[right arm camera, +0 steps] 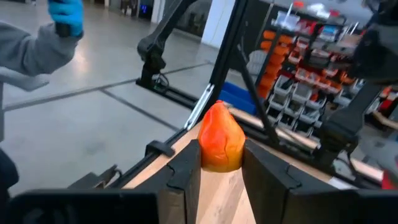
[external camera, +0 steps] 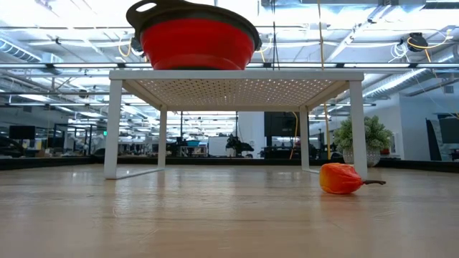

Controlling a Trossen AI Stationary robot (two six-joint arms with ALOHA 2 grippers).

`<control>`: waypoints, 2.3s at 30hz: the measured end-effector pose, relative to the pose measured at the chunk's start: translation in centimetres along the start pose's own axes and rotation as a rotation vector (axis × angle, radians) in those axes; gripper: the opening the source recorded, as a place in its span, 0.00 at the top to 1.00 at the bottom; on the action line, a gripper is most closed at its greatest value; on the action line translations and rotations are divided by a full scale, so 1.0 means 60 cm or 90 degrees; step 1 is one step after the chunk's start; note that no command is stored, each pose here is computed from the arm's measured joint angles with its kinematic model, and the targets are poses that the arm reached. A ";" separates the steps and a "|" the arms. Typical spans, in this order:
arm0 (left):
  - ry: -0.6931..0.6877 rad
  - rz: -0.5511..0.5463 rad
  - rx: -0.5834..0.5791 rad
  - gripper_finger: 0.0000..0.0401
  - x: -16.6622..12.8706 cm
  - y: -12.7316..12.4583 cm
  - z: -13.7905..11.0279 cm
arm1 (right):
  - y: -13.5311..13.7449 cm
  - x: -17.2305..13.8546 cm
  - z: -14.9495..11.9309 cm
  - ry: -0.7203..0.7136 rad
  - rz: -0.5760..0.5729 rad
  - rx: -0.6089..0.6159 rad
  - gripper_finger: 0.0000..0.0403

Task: Pick & Place Fruit
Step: Put the bottom peach into the strainer bowl on the shelf

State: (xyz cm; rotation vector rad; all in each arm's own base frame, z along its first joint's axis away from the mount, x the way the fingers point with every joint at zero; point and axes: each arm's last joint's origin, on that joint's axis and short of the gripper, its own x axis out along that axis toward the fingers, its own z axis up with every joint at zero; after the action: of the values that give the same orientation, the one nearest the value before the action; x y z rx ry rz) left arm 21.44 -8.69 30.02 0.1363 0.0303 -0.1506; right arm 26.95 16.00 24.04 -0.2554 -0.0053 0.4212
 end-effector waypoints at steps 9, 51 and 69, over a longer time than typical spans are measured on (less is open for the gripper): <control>0.064 0.037 0.151 0.95 0.094 -0.042 0.057 | -0.023 0.001 0.013 -0.062 -0.040 -0.007 0.76; 0.257 0.208 0.371 0.33 0.206 -0.146 0.094 | -0.056 0.000 0.018 -0.101 -0.091 -0.007 0.76; 0.205 0.068 0.166 0.37 0.241 -0.094 0.088 | -0.063 0.000 0.019 -0.110 -0.101 -0.008 0.76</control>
State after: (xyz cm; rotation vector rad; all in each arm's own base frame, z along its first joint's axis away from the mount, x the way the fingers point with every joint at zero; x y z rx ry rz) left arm 34.97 -17.07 33.93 0.4204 0.3244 -0.0246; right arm 28.41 12.94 26.09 -0.2288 -0.1961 0.2845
